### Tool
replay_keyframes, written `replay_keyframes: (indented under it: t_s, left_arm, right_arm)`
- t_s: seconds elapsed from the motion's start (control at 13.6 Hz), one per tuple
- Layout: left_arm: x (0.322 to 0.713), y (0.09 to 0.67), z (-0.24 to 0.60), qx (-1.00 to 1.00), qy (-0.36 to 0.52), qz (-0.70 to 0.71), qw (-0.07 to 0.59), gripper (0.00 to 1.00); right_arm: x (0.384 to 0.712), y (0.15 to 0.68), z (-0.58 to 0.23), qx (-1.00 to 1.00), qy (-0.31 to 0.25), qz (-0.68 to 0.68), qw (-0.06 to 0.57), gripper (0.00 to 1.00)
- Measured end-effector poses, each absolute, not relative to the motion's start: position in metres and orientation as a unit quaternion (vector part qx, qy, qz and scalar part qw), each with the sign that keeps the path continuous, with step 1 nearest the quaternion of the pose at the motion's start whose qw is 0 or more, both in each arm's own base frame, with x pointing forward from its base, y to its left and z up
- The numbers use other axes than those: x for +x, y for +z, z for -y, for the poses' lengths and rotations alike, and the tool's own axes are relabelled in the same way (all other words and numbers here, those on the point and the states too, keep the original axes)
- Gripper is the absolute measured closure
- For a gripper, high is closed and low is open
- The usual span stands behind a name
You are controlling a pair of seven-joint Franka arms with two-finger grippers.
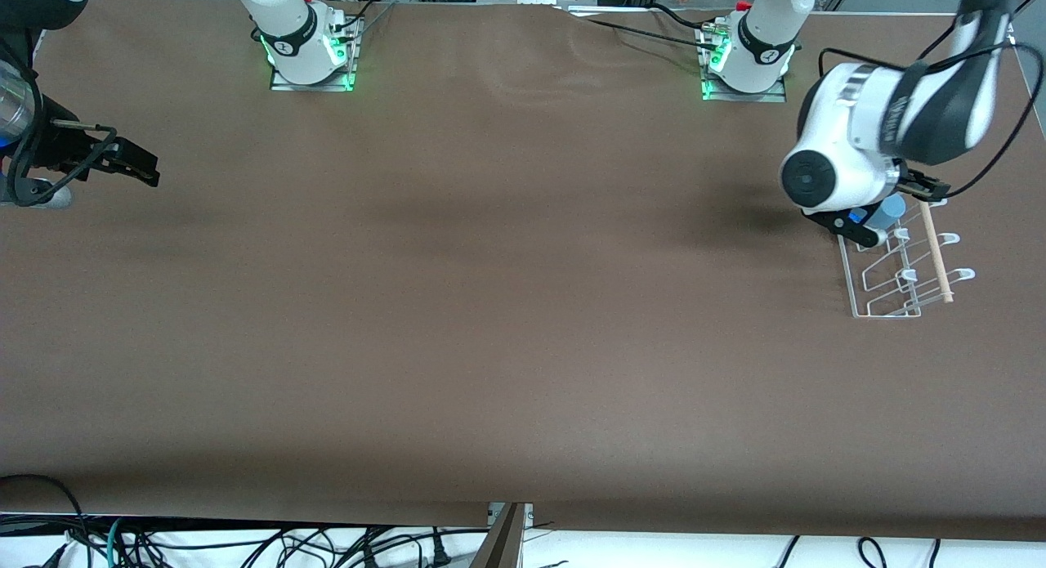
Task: Transfer cup to left arm and place on rack
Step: 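Open the left gripper and lift it away from the rack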
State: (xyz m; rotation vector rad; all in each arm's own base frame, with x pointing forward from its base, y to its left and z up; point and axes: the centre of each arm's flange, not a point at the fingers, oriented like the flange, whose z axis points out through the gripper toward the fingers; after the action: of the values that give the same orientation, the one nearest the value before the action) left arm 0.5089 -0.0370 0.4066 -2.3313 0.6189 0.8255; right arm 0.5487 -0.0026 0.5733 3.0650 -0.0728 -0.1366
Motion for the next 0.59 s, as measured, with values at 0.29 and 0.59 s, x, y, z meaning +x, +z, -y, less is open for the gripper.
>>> replay_keyframes:
  t_s: [0.29,0.59]
  left_arm:
    - [0.525,0.48,0.065,-0.935,0.267,-0.19,0.135,0.0]
    - [0.548,0.552,0.087,-0.968,0.159,-0.188,0.049,0.0]
  right_arm:
    - [0.549,0.572,0.003,0.998,-0.048,-0.022,0.034,0.0]
    - [0.549,0.571,0.002,0.998,-0.05,-0.031,0.034,0.0]
